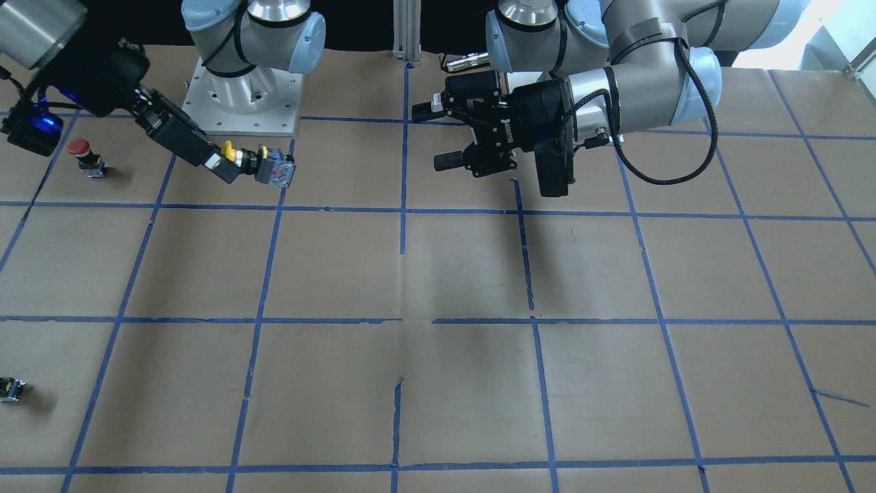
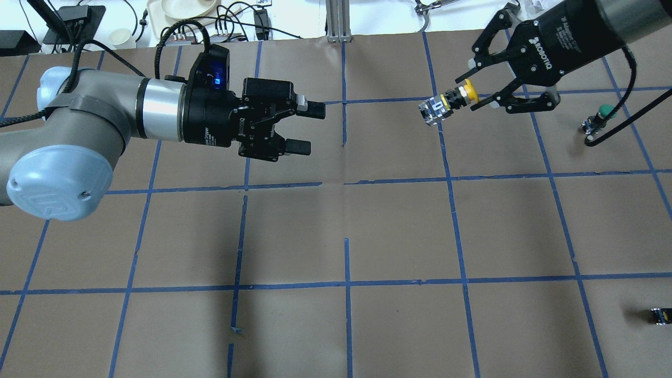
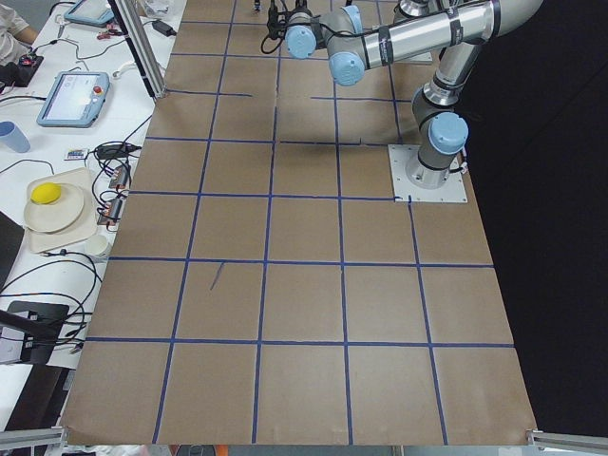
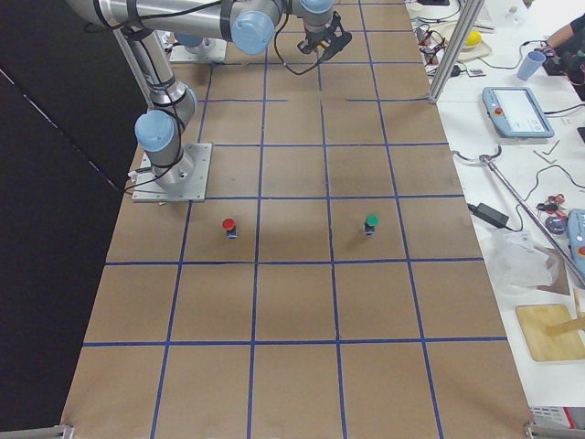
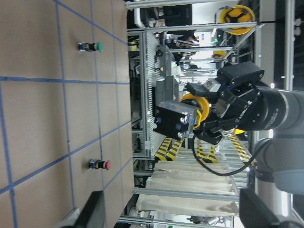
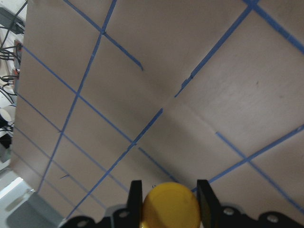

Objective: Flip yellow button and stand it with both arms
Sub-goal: 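Lower the button upright with the right gripper while the left arm retracts, then set the button cap-up on the table and open the right gripper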

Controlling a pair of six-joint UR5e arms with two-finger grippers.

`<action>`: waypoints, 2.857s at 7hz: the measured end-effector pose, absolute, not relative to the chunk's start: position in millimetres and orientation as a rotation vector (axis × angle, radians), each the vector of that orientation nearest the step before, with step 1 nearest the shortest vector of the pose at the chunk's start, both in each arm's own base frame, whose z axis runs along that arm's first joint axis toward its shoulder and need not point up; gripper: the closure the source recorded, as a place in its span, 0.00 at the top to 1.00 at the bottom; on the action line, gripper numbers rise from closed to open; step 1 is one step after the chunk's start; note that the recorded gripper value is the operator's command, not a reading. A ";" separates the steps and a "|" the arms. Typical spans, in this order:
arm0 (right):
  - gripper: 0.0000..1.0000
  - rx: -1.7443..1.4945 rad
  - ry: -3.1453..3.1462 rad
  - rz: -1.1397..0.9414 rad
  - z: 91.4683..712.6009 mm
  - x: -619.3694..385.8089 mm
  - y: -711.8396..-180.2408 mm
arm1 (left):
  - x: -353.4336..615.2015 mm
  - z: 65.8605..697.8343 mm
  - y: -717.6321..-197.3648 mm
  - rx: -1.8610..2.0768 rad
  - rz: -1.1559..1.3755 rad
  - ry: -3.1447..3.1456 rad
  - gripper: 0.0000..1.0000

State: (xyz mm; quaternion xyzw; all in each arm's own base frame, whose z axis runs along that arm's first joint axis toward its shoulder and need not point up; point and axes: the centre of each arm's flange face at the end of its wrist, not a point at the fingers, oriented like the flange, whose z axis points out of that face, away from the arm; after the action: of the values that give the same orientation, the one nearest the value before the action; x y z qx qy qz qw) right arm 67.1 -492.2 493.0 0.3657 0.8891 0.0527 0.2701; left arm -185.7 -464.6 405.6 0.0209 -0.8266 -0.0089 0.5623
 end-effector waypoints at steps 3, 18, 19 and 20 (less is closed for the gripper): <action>0.18 0.422 2.850 0.028 424.1 -8.9 -511.8 | -167.4 396.7 -475.4 0.146 0.033 -2.304 1.00; 0.18 -1.625 2.430 -0.611 233.8 -286.4 -417.2 | -94.7 496.2 -498.0 0.049 0.008 -3.119 0.99; 0.20 -1.642 2.415 -0.614 232.2 -286.7 -417.0 | -97.7 495.5 -497.7 0.035 0.005 -3.126 0.99; 0.26 -1.650 2.406 -0.616 230.4 -287.0 -417.0 | -100.3 495.2 -497.4 0.026 0.004 -3.128 0.99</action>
State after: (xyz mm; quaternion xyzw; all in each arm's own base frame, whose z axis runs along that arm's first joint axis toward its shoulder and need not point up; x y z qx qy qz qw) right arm -287.0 -417.0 230.4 -0.5516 0.8044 -0.2059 0.0799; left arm -100.3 -497.4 495.2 0.0083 -0.9999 0.0014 0.0068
